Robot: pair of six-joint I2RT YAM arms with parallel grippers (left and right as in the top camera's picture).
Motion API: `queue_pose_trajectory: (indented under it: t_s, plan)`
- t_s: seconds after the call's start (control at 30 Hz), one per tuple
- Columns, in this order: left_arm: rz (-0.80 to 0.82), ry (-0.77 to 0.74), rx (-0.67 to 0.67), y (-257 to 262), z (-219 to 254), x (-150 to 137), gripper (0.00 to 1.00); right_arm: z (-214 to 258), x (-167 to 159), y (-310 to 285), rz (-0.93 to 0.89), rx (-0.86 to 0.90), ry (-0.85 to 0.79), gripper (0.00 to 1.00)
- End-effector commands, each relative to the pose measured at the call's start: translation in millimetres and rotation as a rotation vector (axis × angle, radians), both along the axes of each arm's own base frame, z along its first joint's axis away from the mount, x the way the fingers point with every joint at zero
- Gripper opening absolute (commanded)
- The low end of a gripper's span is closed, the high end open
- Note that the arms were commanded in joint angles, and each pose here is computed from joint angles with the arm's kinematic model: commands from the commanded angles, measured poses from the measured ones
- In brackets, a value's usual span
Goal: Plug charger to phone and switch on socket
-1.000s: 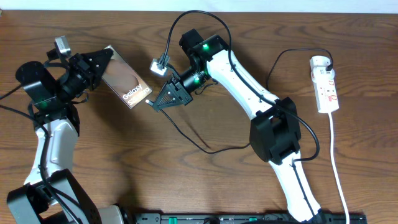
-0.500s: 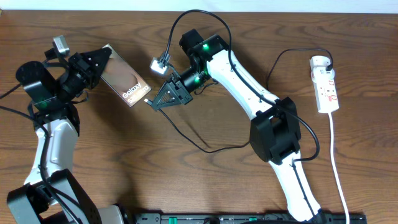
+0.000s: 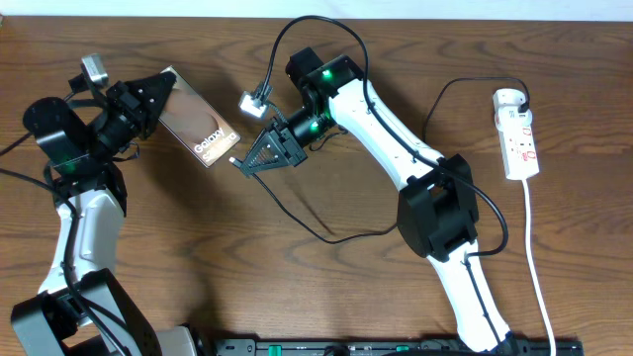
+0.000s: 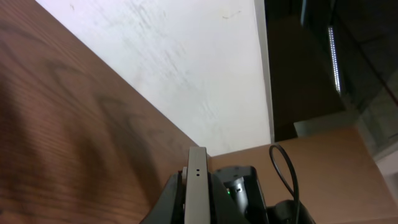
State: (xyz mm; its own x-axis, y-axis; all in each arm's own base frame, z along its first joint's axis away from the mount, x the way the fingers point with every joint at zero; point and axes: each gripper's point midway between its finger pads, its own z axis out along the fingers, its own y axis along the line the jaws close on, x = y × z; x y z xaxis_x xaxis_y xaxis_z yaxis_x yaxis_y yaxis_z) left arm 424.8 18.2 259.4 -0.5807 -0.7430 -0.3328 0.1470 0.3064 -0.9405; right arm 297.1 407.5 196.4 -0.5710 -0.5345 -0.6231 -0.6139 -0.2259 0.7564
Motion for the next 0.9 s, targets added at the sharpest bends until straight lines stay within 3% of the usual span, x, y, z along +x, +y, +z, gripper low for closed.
queue_pose_trajectory:
  t_s: [0.0, 0.87]
  plan:
    - [-0.039, -0.007, -0.019, -5.8, 7.8, -5.0, 0.07, 19.1, -2.4, -1.0, 0.004, 0.061, -0.006, 0.01]
    - [-0.056, -0.007, -0.021, -8.2, 8.0, -6.7, 0.07, 25.0, -1.1, -0.9, 0.001, 0.089, 0.014, 0.01]
